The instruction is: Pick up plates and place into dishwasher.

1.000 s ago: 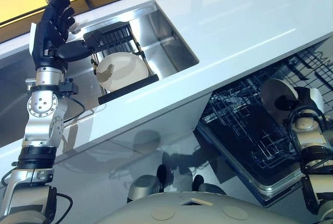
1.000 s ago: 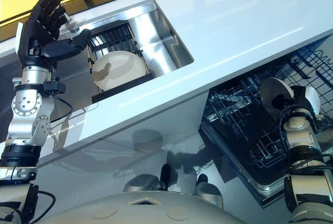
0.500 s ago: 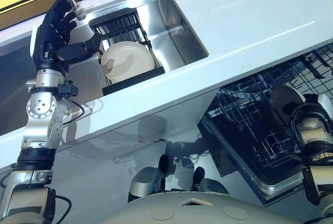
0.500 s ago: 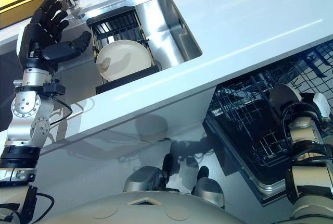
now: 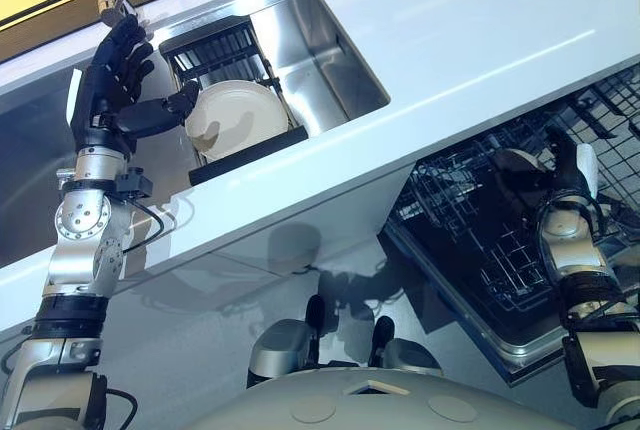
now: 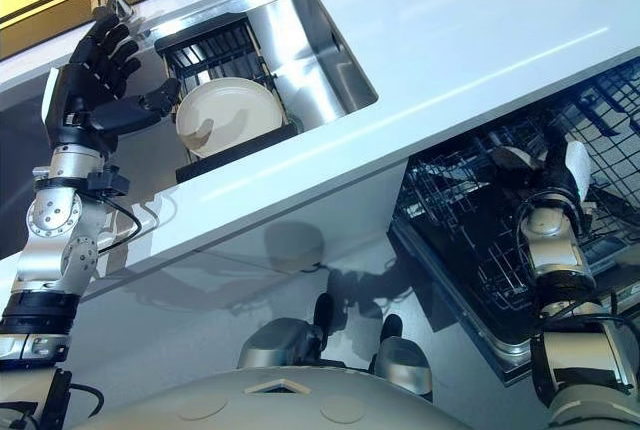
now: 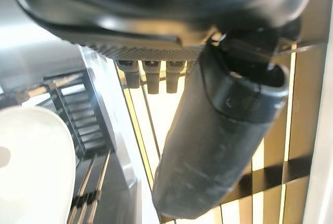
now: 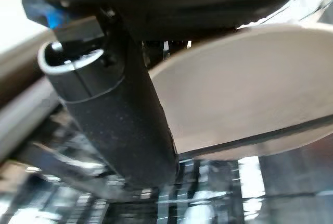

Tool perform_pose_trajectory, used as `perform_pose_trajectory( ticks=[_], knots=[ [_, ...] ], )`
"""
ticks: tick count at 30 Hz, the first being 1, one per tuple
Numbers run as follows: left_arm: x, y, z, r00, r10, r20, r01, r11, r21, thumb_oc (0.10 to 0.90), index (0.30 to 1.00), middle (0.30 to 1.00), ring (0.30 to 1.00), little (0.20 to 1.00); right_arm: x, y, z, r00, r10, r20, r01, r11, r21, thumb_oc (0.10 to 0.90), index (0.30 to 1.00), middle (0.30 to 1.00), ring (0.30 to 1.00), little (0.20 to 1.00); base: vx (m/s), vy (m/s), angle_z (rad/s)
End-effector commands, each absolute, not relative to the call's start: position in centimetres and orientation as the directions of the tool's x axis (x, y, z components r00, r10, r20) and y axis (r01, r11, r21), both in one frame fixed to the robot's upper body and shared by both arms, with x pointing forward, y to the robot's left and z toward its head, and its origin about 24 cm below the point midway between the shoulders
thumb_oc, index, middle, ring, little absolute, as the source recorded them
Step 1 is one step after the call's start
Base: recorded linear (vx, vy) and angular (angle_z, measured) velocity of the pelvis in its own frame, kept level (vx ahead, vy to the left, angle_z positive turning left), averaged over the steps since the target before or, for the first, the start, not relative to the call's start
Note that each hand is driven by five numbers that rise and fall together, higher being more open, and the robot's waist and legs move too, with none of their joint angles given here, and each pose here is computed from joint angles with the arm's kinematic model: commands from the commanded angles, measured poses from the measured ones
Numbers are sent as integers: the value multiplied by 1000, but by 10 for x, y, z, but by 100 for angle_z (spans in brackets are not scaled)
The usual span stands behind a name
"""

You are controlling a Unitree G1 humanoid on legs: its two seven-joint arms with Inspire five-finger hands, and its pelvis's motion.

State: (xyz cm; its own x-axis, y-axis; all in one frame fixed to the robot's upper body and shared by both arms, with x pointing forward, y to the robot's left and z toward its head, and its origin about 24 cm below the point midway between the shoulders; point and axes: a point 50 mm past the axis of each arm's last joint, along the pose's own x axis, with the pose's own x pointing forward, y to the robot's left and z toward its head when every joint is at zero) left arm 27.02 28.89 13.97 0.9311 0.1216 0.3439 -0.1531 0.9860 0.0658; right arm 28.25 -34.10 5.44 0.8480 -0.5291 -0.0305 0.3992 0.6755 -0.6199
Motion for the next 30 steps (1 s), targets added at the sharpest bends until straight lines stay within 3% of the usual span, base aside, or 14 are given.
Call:
perform_pose_trajectory(
  ticks=[1, 17, 30],
  knots=[
    [256, 299, 178, 813, 152, 562, -217, 975, 50, 800, 900, 900, 900, 900, 282, -353, 111, 844, -487, 226, 526, 664, -532, 800, 900, 900, 900, 900, -87, -8, -20],
    [253, 298, 170, 797, 187, 575, -242, 970, 20, 800, 900, 900, 900, 900, 268, -340, 108, 863, -445, 239, 504, 781, -369, 800, 900, 900, 900, 900, -89, 37, -16],
    [253, 304, 164, 801, 207, 562, -268, 963, 28, 800, 900, 900, 900, 900, 249, -320, 97, 850, -441, 288, 492, 859, -137, 800, 900, 900, 900, 900, -73, 123, -15]
  ],
)
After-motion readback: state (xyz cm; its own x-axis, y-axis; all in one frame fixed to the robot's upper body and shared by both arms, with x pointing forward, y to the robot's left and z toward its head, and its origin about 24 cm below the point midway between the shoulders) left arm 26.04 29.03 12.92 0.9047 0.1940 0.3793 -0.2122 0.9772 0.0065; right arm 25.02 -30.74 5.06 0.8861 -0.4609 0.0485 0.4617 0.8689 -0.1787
